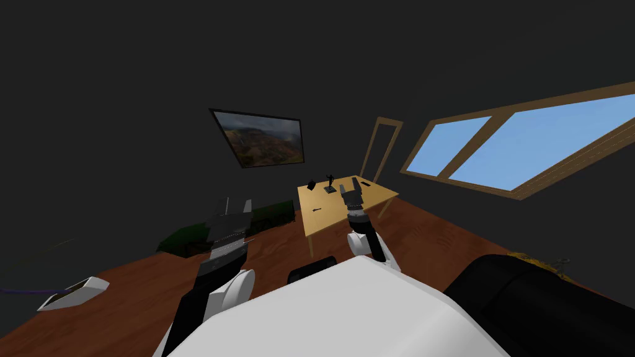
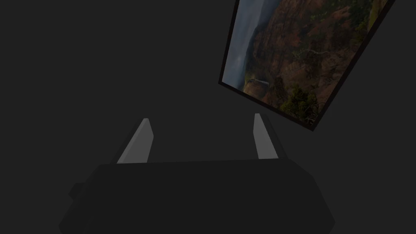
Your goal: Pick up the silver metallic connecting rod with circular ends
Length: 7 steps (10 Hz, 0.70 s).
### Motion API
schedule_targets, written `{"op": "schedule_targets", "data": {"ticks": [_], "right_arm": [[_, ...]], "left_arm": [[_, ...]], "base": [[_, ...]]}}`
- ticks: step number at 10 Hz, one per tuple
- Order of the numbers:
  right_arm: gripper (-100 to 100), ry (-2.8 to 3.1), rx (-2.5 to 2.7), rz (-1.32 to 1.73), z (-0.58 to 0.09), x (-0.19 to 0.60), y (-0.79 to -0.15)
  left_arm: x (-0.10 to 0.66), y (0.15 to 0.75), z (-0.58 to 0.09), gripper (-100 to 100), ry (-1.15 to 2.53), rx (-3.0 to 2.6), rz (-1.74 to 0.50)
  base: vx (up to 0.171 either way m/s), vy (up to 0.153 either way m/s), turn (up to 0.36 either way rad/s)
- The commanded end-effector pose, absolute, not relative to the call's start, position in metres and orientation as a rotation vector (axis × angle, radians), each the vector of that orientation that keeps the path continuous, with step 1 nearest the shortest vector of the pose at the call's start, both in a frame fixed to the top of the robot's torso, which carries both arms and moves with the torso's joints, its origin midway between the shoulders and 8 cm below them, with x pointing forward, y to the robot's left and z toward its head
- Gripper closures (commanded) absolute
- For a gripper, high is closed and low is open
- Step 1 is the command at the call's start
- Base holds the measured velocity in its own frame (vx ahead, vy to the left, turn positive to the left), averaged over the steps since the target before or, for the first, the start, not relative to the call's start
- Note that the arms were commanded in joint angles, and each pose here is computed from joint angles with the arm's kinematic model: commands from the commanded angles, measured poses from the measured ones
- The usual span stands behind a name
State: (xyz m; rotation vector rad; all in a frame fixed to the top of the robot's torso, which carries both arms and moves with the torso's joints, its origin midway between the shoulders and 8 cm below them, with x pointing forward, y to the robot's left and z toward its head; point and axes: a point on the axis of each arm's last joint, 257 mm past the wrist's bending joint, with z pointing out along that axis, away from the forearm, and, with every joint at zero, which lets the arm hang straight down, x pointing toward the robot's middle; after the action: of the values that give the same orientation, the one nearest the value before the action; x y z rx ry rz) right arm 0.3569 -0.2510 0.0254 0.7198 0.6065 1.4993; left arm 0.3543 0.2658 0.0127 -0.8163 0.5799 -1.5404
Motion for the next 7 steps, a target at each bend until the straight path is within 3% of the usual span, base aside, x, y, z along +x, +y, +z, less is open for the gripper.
{"op": "schedule_targets", "data": {"ticks": [1, 7], "right_arm": [[-100, 0.655, 0.708, 1.476, 0.017, 0.360, -0.250], [-100, 0.927, 0.668, 1.282, -0.049, 0.378, -0.261]], "left_arm": [[0.354, 0.266, 0.013, 0, 0.580, -0.816, -1.540], [0.354, 0.266, 0.013, 0, 0.580, -0.816, -1.540]], "base": [[-0.003, 0.019, 0.037], [-0.001, 0.076, 0.078]]}}
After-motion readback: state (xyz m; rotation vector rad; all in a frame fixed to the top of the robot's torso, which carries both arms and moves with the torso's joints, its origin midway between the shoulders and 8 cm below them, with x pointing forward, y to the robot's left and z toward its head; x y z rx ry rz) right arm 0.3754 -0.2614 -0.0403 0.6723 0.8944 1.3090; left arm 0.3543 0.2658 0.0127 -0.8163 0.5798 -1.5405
